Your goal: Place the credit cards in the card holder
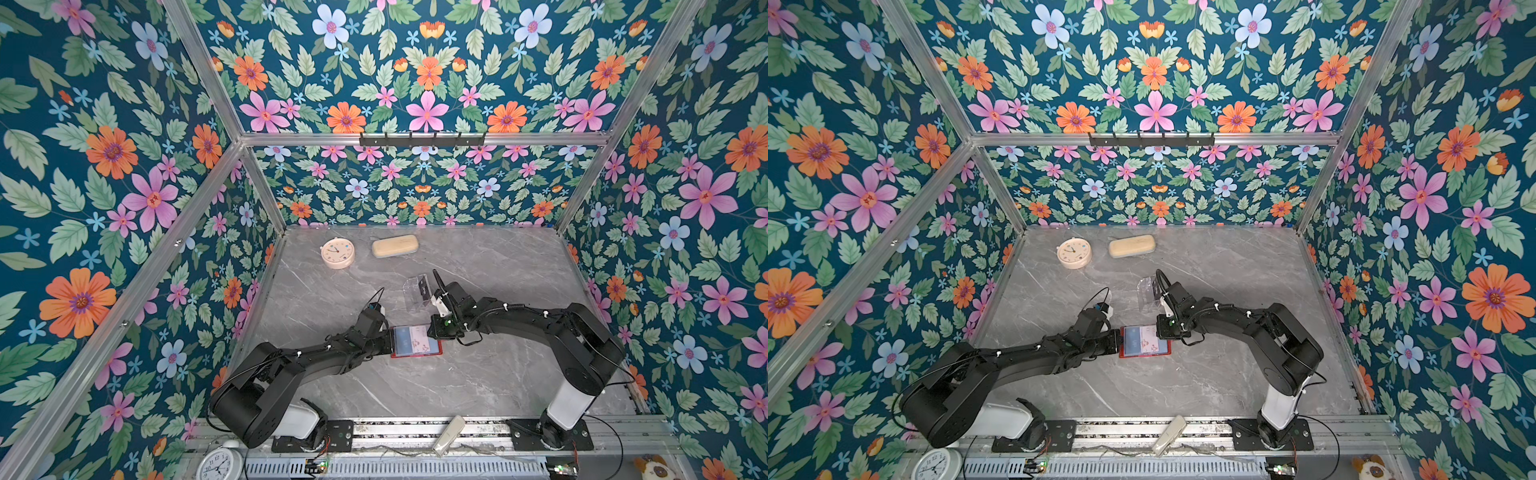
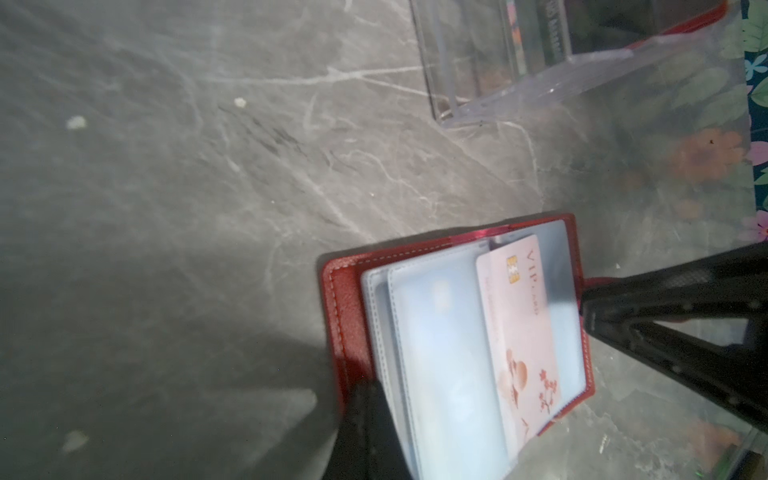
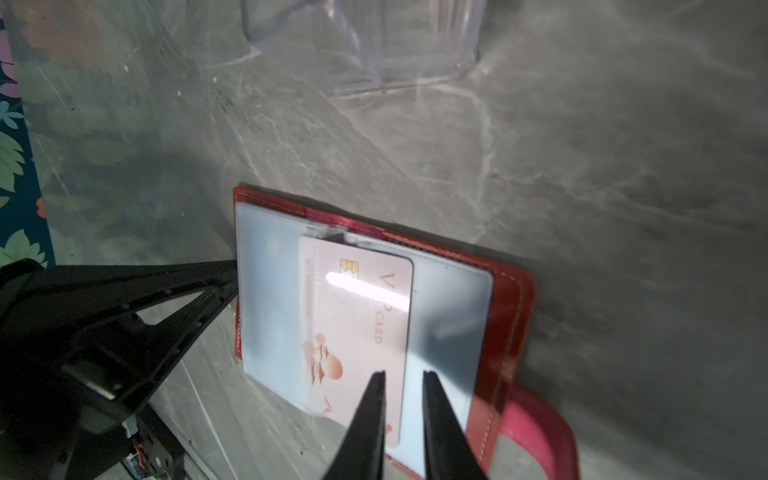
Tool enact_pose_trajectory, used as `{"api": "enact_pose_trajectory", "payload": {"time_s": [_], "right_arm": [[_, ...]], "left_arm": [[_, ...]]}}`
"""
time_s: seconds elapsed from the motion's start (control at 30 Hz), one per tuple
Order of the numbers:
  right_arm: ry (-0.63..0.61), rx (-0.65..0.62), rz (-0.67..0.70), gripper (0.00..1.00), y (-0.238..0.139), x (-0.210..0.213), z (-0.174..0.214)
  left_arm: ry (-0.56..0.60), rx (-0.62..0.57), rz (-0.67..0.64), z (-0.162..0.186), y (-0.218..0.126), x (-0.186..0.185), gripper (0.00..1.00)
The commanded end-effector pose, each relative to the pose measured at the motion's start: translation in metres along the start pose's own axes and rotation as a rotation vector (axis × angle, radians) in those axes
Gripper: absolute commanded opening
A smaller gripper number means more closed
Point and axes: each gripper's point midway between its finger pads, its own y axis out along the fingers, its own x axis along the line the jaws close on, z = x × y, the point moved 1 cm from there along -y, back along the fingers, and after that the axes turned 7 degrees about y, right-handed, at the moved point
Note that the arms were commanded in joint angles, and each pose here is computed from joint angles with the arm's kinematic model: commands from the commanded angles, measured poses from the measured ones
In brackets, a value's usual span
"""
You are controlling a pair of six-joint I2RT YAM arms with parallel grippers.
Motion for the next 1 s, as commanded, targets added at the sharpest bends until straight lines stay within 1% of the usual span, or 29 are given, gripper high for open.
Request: {"api": "enact_pose_trajectory", "payload": {"time_s": [0.0,0.1,0.13,0.27,0.43,0.7,0.87,0.97], "right_arm": [[-0.005,0.012,0.073,0.09,0.001,-0.011,0.004],[-0.009,0.023,0.083,0.03,0.004,-0.011,0.005],[-0.009,0.026,0.086,0.02,0.004,-0.011,0.005],[-0.014,0.046,0.104,0.02,0.009,-0.012,0.007],[-0.021,0.069,0.144,0.04,0.013,-0.015,0.01],[-0.038,0.1,0.227,0.13,0.02,-0.022,0.014],[-0.049,0.105,0.218,0.23,0.02,-0.018,0.015],[-0.051,0.097,0.198,0.27,0.018,-0.013,0.013]], "left_arm": [[-0.012,0.084,-0.116,0.024,0.0,0.025,0.0],[-0.014,0.083,-0.117,0.024,0.0,0.026,0.0],[-0.014,0.085,-0.119,0.025,0.0,0.026,0.0],[-0.014,0.084,-0.119,0.025,0.0,0.026,0.0],[-0.014,0.084,-0.12,0.025,-0.001,0.026,0.0],[-0.012,0.083,-0.123,0.025,-0.001,0.027,0.0],[-0.012,0.086,-0.123,0.027,-0.001,0.028,0.0],[-0.012,0.085,-0.124,0.026,-0.001,0.027,0.0]]}}
